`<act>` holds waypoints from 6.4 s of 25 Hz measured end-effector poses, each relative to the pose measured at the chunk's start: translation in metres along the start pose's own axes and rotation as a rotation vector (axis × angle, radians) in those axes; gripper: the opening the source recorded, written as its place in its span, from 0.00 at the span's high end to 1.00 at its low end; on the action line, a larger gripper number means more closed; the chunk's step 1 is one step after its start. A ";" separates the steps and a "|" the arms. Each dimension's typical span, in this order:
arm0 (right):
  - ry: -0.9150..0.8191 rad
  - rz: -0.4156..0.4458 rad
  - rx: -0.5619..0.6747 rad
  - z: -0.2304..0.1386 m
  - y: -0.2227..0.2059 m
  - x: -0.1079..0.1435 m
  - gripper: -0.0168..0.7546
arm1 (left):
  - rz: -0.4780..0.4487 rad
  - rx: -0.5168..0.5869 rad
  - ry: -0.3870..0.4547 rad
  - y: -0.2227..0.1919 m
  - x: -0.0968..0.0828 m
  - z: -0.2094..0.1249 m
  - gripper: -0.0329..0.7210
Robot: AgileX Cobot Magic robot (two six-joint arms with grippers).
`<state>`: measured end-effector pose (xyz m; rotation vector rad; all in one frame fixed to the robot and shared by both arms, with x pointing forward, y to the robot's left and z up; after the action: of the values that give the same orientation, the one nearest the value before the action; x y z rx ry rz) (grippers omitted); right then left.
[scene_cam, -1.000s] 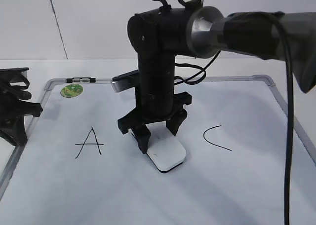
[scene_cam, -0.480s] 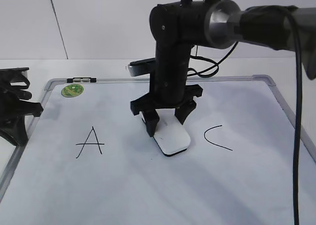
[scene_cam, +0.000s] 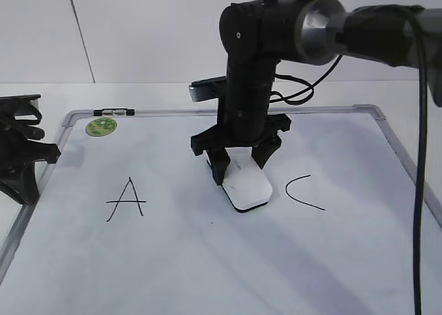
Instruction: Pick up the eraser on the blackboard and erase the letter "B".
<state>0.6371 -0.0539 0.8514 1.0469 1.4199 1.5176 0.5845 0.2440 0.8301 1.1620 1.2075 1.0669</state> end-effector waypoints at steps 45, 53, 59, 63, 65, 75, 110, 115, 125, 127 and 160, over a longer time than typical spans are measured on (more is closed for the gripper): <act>0.150 0.065 0.000 -0.019 -0.003 0.079 0.30 | 0.003 0.025 -0.001 0.000 0.001 -0.005 0.91; 0.054 0.067 -0.006 -0.005 -0.001 0.042 0.30 | 0.003 0.025 -0.001 0.000 0.001 -0.005 0.91; -0.027 0.067 -0.014 0.004 0.001 0.005 0.30 | 0.003 0.025 -0.001 0.000 0.001 -0.005 0.91; -0.060 0.070 -0.018 0.007 0.001 -0.007 0.30 | 0.002 0.025 0.000 0.000 0.001 -0.005 0.91; -0.066 0.074 -0.018 0.008 0.002 -0.009 0.30 | 0.000 0.025 0.001 0.000 0.001 -0.005 0.91; -0.047 0.090 -0.019 0.008 0.002 -0.007 0.30 | -0.001 0.025 0.002 0.000 0.001 -0.005 0.91; 0.206 0.072 0.015 -0.041 0.006 0.083 0.30 | -0.017 0.039 0.013 0.000 -0.003 -0.007 0.91; 0.222 0.029 0.005 -0.038 0.005 0.075 0.30 | -0.018 0.040 0.013 0.000 -0.003 -0.008 0.91; 0.212 0.015 0.028 -0.038 -0.004 0.073 0.30 | -0.019 0.042 0.014 0.000 -0.003 -0.008 0.91; 0.208 0.014 0.034 -0.038 -0.005 0.072 0.30 | -0.019 0.042 0.014 0.000 -0.003 -0.008 0.91; -0.042 0.068 -0.024 0.008 0.008 -0.012 0.30 | -0.024 0.042 0.018 0.000 -0.004 -0.008 0.91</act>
<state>0.6486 -0.0624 0.8593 1.1159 1.3466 1.5485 0.5765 0.2408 0.8301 1.1696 1.2597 1.0402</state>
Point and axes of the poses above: a point on each arm's last joint axis where the gripper is mounted, y pointing back along that axis away from the gripper, x along the wrist's bending axis when the last joint is at zero, z = x × y, the point moved 10 cm from there along -y, pointing out along that axis toward the gripper, and after that the axes turned 3 degrees about -y, right-handed, at the moved point
